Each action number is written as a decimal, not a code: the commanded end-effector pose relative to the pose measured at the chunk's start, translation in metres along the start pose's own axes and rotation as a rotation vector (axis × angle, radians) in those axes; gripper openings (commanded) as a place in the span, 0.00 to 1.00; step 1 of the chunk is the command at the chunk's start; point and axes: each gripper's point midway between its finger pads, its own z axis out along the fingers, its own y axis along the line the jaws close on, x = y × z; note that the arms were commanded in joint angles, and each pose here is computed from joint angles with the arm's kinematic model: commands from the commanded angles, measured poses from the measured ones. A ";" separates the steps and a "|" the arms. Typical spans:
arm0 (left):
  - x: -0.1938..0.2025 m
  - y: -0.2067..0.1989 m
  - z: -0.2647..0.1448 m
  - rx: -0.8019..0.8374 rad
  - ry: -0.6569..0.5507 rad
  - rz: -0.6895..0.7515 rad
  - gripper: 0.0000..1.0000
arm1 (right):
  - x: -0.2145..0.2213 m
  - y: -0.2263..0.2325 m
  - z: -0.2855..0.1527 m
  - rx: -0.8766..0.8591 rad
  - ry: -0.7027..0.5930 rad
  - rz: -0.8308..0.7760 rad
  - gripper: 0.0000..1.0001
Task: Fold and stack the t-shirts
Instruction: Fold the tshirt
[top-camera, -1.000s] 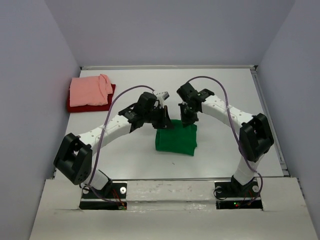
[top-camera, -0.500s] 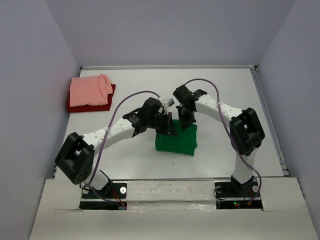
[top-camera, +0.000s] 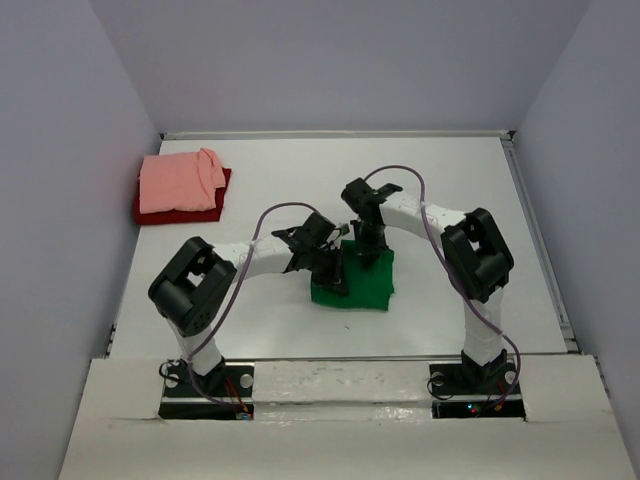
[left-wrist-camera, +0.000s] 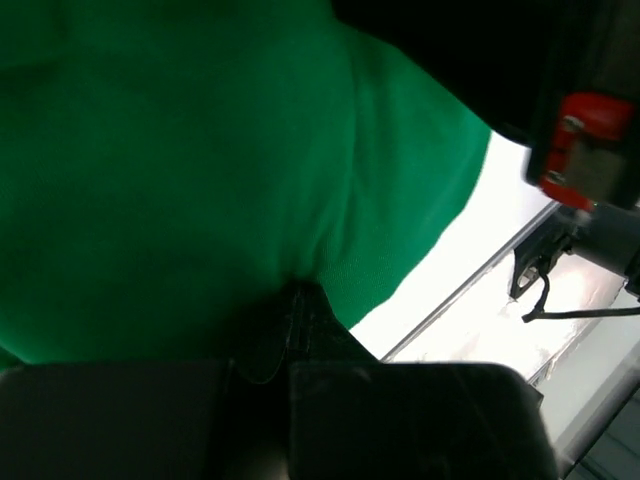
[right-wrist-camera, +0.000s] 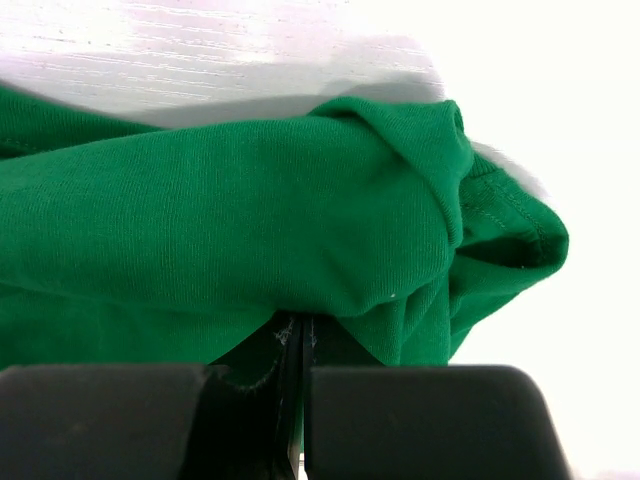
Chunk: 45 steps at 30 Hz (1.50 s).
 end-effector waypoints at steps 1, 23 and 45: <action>0.019 0.016 0.010 -0.046 0.061 -0.038 0.00 | -0.015 0.006 0.001 0.000 -0.042 0.021 0.00; -0.032 -0.021 -0.049 -0.159 -0.166 0.050 0.00 | -0.034 -0.010 -0.074 0.024 -0.179 0.037 0.00; -0.084 0.022 -0.013 -0.359 -0.167 0.069 0.00 | 0.032 -0.010 -0.105 -0.073 -0.186 0.029 0.00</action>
